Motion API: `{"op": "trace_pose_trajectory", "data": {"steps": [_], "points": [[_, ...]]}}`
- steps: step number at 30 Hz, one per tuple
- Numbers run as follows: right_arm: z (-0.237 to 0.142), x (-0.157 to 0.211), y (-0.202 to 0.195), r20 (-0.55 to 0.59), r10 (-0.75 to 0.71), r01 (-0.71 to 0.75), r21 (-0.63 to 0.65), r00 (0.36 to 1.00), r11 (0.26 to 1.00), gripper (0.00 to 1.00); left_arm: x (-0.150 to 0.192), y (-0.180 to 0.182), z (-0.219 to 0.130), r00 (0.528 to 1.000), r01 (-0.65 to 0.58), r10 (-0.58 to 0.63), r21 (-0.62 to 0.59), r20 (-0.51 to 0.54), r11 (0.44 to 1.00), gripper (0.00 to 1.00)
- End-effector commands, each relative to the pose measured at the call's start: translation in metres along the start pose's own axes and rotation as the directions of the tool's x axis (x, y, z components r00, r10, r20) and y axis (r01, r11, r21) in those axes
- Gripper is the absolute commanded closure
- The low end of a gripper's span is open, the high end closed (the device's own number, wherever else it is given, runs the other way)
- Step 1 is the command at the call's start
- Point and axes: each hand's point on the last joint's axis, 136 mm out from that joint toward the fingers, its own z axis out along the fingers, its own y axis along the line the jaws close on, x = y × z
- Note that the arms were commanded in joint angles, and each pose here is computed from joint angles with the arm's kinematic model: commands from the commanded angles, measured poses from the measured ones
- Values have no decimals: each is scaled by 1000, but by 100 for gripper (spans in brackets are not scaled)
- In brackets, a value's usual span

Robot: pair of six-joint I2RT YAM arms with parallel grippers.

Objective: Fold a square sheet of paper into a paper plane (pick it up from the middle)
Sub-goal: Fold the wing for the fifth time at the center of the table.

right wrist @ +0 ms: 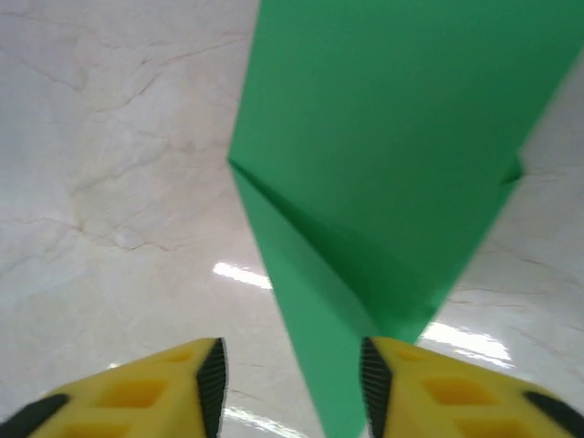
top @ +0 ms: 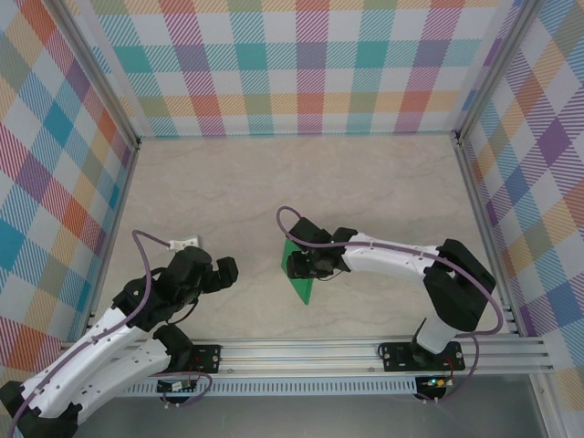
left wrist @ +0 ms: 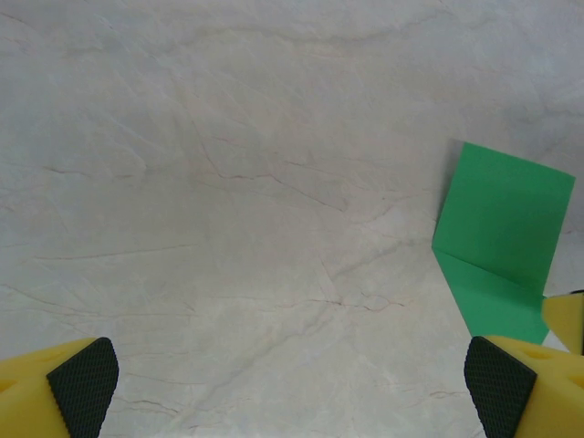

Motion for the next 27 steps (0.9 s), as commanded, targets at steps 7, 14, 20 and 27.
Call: {"op": "trace_pose_trajectory", "data": {"steps": [7,14,20,27], "points": [[27,4,-1,-92,70,-79,-99,993,992,79,23,-25,12,992,100,-85,165,-96,981,0],[16,0,-1,-80,58,-73,-202,995,977,77,38,-47,31,978,124,-82,218,-193,968,0],[22,-3,-20,-89,105,-123,-217,990,968,76,41,-63,46,969,150,-91,248,-231,957,3],[32,0,-30,-95,142,-160,-235,985,959,77,47,-77,65,955,168,-93,255,-282,952,11]]}}
